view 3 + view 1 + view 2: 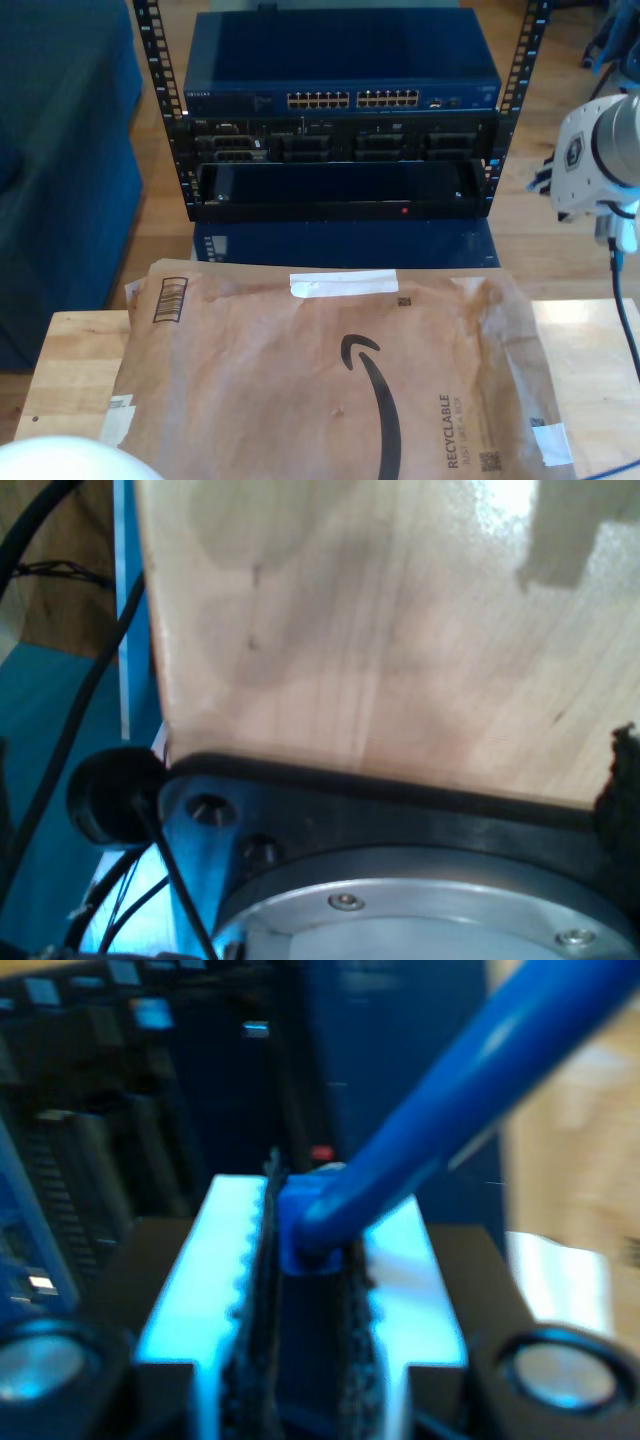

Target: Grab the cable and plug it in

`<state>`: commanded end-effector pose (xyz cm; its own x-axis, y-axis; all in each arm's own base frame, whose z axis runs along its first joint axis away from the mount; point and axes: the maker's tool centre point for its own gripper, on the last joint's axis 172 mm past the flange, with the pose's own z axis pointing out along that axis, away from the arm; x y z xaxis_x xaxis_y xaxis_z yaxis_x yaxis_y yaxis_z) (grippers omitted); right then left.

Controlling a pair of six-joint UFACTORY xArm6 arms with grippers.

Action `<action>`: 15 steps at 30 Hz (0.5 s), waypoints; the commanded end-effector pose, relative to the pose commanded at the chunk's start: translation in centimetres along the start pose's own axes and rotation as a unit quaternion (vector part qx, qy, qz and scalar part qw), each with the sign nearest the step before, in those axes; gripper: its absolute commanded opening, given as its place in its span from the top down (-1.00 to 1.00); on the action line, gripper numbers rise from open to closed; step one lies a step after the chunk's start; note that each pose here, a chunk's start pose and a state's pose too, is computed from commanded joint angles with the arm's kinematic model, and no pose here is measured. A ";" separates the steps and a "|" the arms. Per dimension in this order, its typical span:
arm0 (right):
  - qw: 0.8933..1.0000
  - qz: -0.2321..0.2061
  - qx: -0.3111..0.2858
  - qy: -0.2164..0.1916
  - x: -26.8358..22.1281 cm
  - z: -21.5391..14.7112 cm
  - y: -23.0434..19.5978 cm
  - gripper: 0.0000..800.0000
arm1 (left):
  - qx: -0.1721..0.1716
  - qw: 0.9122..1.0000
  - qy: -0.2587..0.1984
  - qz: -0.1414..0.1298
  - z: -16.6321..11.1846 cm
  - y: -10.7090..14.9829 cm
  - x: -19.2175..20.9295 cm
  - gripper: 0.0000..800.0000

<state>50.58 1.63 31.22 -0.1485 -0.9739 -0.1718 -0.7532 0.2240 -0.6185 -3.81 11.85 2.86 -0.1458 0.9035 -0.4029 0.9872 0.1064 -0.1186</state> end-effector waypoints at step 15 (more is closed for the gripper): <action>0.995 -0.064 0.073 -0.029 -4.3 -0.3 -2.5 1.00 | 0.000 1.000 0.000 0.000 0.0 0.0 0.0 -1.00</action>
<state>52.94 5.28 33.77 -0.0173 -0.9919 -0.1255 -0.6613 0.1055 -0.7427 -3.82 11.90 2.87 -0.1458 0.9035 -0.4029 0.9872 0.1064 -0.1186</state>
